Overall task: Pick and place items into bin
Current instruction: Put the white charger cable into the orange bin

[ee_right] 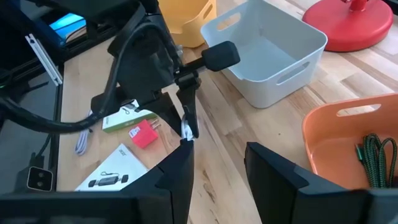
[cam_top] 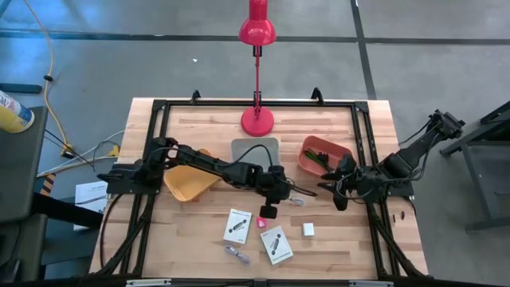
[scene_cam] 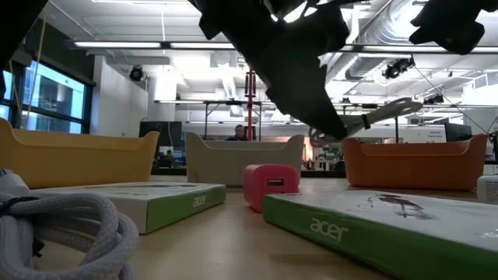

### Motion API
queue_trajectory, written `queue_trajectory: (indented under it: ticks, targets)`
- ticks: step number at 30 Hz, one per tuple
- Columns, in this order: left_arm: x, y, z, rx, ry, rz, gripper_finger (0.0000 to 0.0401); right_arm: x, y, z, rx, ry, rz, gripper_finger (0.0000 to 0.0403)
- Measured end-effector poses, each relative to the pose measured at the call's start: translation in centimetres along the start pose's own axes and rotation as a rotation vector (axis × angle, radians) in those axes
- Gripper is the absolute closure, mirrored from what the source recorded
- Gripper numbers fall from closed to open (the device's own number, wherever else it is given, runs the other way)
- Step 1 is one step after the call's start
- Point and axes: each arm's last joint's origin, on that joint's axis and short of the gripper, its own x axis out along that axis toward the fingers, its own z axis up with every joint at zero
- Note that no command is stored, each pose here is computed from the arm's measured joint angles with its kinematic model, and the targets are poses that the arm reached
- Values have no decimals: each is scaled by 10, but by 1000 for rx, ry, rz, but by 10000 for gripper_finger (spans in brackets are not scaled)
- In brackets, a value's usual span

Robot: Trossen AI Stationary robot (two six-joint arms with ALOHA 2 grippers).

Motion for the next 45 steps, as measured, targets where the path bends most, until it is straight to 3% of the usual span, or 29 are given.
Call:
queue_trajectory:
  ticks: [10,21,25,29,34,45]
  targets:
    - [2,-1,0,36,-5,-21,351,0,0,-1,22,21,15,269]
    - [2,-1,0,28,-4,-22,209,2,2,-3,45,53,25,269]
    - [-3,-3,1,51,-1,-104,178,15,10,-11,37,134,20,269]
    - [-21,-9,9,122,15,-201,165,38,28,-23,0,207,42,269]
    - [-52,-24,5,231,135,-228,170,70,45,-39,-65,191,17,269]
    - [-131,-66,-1,418,305,-107,192,118,52,-71,-130,183,-116,258]
